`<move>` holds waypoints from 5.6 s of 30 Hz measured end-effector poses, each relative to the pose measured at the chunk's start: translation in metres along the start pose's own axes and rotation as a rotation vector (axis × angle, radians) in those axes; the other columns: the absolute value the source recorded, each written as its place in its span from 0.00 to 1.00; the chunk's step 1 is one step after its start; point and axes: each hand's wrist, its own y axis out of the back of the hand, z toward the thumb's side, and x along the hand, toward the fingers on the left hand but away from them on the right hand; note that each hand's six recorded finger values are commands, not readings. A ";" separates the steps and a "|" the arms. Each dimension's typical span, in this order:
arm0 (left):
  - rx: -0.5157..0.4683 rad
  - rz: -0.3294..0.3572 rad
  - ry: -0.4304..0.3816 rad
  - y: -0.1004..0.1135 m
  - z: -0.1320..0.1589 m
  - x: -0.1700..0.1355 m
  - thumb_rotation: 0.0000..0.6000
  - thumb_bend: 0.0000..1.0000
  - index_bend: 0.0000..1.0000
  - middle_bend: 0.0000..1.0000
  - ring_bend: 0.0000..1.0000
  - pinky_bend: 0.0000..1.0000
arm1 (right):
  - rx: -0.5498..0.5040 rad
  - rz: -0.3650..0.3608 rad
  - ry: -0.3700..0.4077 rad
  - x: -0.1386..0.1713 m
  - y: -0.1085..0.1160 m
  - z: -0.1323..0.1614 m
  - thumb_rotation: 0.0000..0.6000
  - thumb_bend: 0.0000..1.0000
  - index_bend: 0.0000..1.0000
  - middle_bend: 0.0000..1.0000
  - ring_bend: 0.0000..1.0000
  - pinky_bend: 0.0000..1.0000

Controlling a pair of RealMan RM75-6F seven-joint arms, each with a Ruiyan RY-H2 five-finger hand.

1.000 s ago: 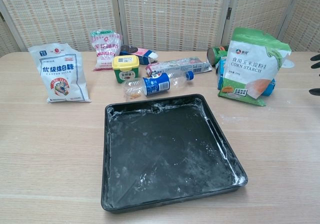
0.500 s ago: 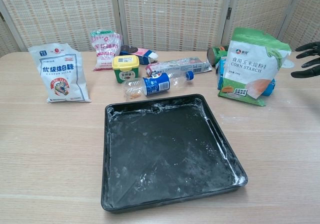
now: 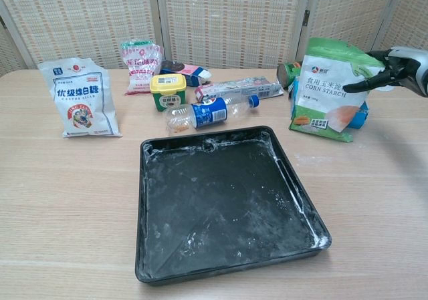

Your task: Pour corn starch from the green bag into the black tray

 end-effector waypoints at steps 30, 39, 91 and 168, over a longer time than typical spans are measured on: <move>-0.013 -0.020 -0.005 -0.002 -0.002 -0.004 1.00 0.45 0.21 0.14 0.14 0.00 | -0.089 0.001 0.070 0.018 -0.032 0.003 1.00 0.53 0.45 0.38 0.45 0.43; -0.014 -0.014 0.002 0.001 -0.006 -0.006 1.00 0.46 0.21 0.14 0.14 0.00 | -0.060 -0.031 0.079 0.012 -0.035 0.012 1.00 0.72 0.58 0.46 0.52 0.52; -0.018 -0.017 -0.005 0.001 -0.005 -0.009 1.00 0.46 0.21 0.14 0.15 0.00 | 0.212 0.306 0.251 0.115 -0.034 0.042 1.00 0.33 0.05 0.14 0.20 0.21; -0.024 0.009 0.013 0.012 -0.012 -0.021 1.00 0.46 0.21 0.14 0.15 0.00 | 1.291 0.012 0.667 0.057 -0.126 0.126 1.00 0.21 0.74 0.57 0.52 0.38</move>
